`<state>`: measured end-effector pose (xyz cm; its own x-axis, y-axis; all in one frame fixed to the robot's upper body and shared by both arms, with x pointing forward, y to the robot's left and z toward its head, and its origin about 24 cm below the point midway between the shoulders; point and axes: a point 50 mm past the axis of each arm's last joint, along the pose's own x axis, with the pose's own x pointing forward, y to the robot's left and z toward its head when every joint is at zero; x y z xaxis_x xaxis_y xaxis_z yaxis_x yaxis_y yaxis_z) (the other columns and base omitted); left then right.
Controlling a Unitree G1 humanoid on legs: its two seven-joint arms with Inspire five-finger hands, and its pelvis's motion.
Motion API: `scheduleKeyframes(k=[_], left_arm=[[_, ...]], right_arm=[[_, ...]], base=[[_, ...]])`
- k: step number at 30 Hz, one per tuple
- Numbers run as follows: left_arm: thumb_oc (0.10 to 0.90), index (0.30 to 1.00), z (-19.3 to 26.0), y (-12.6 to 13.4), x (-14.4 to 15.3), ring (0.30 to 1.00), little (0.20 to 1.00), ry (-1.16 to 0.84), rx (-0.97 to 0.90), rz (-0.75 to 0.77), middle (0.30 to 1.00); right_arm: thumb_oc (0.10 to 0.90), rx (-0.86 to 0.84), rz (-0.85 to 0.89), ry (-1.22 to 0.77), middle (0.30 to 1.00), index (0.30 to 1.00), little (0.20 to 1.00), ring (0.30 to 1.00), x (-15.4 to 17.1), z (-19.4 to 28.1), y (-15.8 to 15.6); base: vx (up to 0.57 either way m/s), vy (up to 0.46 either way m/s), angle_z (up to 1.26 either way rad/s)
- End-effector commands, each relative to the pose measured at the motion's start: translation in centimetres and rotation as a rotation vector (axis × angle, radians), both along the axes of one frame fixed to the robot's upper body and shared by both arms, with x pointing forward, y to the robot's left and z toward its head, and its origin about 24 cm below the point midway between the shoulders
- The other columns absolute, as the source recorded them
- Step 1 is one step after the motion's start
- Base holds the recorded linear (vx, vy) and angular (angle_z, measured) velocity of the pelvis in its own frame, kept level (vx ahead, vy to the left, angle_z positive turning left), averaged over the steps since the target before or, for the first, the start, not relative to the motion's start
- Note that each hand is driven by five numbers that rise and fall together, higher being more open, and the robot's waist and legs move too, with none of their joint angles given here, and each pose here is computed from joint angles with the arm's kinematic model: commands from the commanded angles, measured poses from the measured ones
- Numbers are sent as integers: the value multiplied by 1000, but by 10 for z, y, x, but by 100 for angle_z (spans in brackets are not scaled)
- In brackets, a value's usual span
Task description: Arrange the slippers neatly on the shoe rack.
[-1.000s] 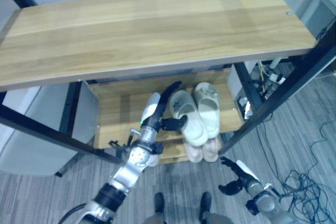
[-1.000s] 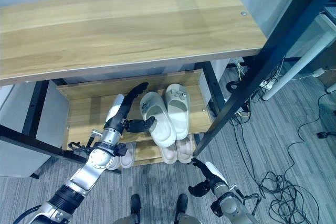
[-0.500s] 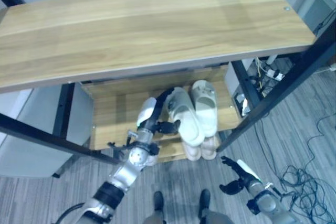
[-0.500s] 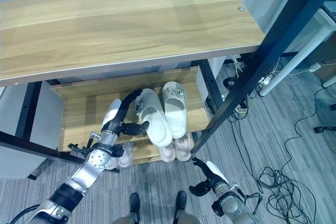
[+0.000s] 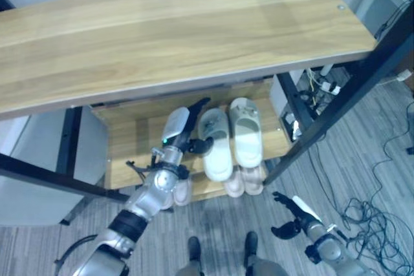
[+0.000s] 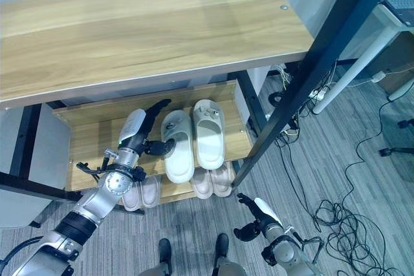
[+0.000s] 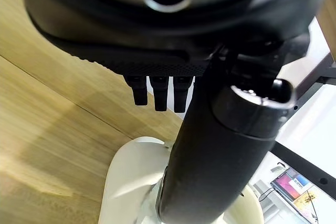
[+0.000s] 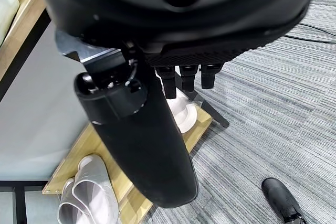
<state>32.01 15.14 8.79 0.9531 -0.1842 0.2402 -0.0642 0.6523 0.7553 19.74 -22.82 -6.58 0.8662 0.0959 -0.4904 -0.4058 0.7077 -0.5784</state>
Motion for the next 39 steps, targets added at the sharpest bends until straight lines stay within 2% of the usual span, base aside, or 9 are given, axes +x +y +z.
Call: scheduleKeyframes(k=[1,14,26,32,39], left_arm=[[800,900,53,-11,17,900,900,-242,-25,-31,900],[800,900,53,-12,4,900,900,-247,-129,-59,900],[800,900,67,-21,-16,900,900,-299,-247,-157,900],[800,900,51,-16,-28,900,900,-215,-388,-161,900],[800,900,35,-16,-55,900,900,-49,-633,-314,900]], right_arm=[[800,18,87,-146,900,900,900,900,17,27,7],[800,17,68,-124,900,900,900,900,11,20,7],[800,19,50,-115,900,900,900,900,9,16,9],[800,20,25,-105,900,900,900,900,7,12,10],[800,0,-8,-61,900,900,900,900,2,3,5]], base=[[0,0,0],[0,0,0],[-2,-3,3],[0,0,0],[-6,-8,5]])
